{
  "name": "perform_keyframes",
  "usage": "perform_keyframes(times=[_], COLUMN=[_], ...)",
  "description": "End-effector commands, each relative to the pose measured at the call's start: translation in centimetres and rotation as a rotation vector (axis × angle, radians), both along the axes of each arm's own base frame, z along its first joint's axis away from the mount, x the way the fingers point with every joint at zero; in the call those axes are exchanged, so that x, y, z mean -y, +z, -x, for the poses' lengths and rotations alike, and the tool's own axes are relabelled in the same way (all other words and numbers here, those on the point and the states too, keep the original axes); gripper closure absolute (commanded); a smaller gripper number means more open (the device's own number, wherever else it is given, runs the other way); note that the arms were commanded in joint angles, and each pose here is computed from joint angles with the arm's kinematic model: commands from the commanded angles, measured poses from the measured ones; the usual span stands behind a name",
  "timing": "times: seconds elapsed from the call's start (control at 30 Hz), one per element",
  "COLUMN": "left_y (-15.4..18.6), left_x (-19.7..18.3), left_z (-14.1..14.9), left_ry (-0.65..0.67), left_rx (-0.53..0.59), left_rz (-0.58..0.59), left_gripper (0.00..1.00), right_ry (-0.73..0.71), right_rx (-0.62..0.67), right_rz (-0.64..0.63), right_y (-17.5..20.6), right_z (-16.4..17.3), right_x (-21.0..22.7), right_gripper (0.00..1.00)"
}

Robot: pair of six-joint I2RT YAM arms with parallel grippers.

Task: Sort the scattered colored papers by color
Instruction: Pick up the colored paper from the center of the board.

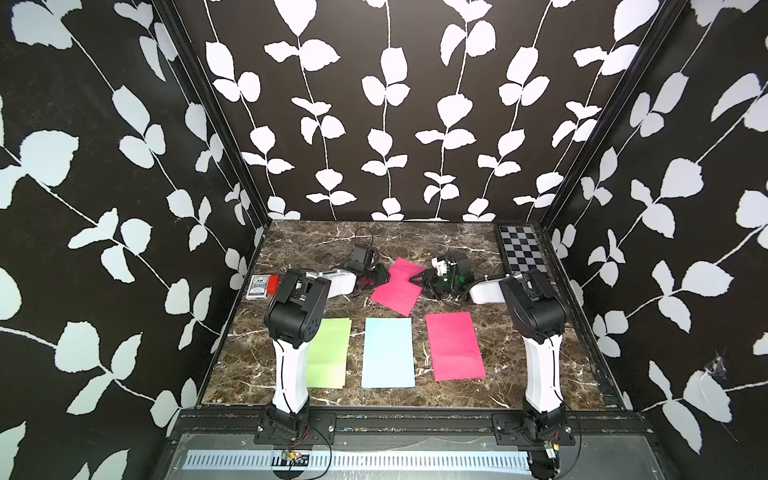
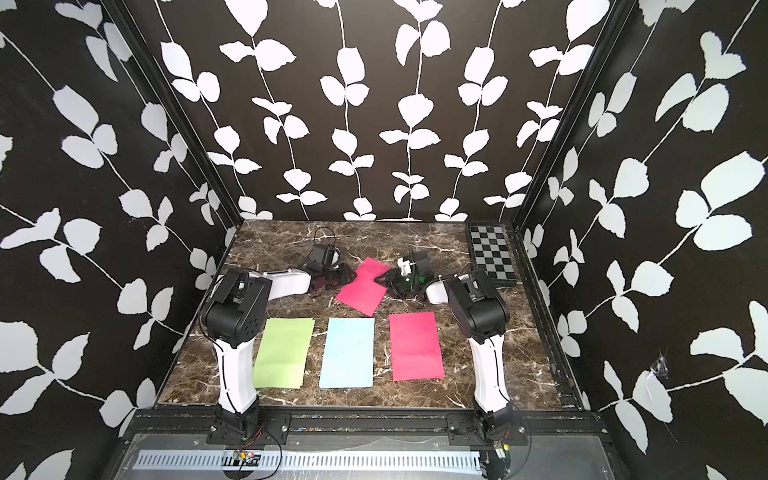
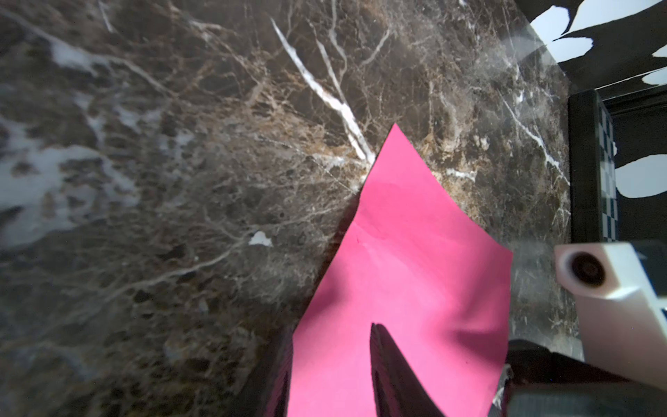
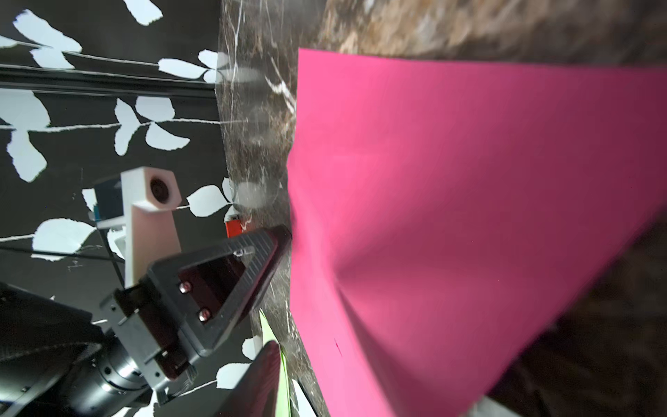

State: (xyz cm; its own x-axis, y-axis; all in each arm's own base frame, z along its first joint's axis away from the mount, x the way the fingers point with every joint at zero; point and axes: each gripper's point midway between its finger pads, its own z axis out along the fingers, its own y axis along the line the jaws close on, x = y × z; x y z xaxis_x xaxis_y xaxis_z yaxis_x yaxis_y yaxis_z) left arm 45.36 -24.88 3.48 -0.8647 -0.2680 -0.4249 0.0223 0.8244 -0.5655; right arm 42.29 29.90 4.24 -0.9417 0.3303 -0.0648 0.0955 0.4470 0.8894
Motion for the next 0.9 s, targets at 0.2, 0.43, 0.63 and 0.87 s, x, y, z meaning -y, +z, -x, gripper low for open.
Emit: perform_keyframes(times=[0.2, 0.43, 0.63, 0.87], left_y=[-3.7, -3.8, -4.0, -4.1], left_x=[-1.0, -0.9, -0.9, -1.0], left_z=[1.9, 1.8, 1.9, 2.0], left_ry=[0.018, 0.020, 0.023, 0.025], left_rx=[-0.118, -0.120, -0.124, -0.124], left_rz=[-0.034, -0.031, -0.028, -0.028], left_gripper=[0.62, 0.62, 0.62, 0.62], right_ry=[-0.127, -0.139, -0.143, -0.151], right_rx=[-0.100, -0.127, -0.139, -0.144], right_rz=[-0.004, -0.020, -0.008, -0.011], right_y=[-0.6, -0.5, -1.0, -1.4], right_z=[1.2, 1.7, 2.3, 2.2], right_x=[0.2, -0.6, -0.9, -0.9], right_gripper=[0.53, 0.55, 0.67, 0.83])
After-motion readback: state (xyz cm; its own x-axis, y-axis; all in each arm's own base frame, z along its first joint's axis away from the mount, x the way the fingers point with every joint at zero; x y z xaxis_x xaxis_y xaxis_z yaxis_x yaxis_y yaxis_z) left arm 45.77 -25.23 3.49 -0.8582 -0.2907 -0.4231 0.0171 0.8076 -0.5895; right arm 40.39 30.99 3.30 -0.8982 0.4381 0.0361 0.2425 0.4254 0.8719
